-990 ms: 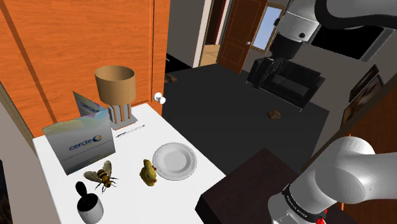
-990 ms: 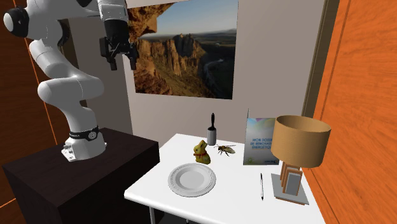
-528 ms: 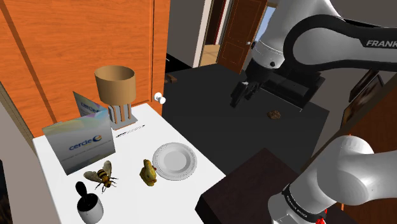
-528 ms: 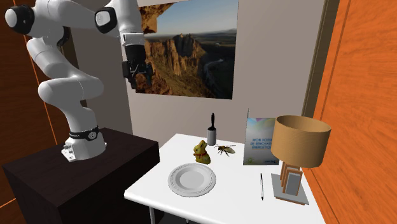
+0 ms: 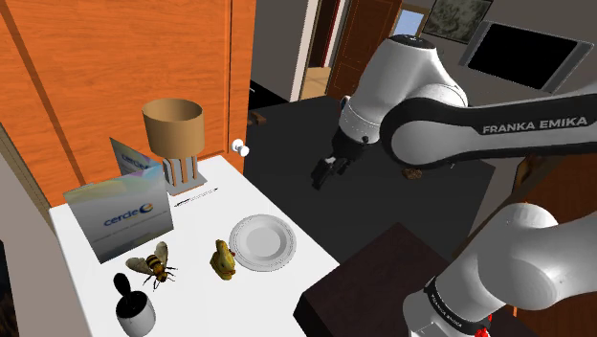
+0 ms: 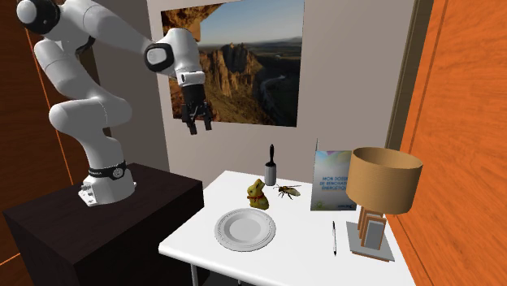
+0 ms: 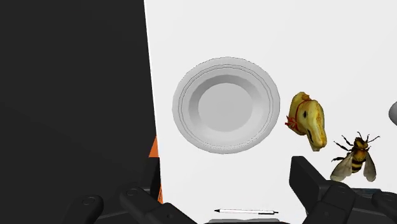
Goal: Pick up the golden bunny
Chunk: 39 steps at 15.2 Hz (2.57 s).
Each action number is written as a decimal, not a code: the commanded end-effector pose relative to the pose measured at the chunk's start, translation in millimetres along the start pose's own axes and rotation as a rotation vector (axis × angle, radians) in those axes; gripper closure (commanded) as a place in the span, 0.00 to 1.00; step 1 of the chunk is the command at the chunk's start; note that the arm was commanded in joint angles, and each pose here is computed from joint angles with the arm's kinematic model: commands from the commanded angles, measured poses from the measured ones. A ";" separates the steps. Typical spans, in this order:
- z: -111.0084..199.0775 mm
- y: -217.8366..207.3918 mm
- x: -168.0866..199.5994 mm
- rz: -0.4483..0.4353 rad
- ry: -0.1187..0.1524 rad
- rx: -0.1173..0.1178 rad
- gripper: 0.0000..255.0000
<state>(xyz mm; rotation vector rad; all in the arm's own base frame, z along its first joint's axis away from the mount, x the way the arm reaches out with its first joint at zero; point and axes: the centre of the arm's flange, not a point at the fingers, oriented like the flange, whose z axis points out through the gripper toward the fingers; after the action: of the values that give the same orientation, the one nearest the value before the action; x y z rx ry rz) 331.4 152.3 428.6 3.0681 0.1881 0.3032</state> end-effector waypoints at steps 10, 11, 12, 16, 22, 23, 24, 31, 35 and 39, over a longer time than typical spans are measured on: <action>113.9 -92.2 9.7 -0.030 0.075 -0.022 0.00; 124.2 -100.5 11.1 -0.033 0.082 -0.024 0.00; 134.6 -108.7 12.5 -0.036 0.089 -0.026 0.00; 176.0 -141.6 18.6 -0.047 0.115 -0.034 0.00; 238.2 -190.3 29.2 -0.064 0.154 -0.047 0.00; 248.6 -198.4 31.1 -0.067 0.161 -0.049 0.00; 259.0 -206.4 33.1 -0.069 0.168 -0.051 0.00; 307.8 -229.4 34.6 -0.077 0.185 -0.057 0.00; 326.2 -230.6 31.0 -0.077 0.185 -0.057 0.00; 325.6 -229.8 31.4 -0.077 0.185 -0.057 1.00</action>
<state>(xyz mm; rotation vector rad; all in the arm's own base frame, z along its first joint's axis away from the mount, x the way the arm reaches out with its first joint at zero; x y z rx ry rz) 399.8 371.0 101.3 2.9658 0.2989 0.5785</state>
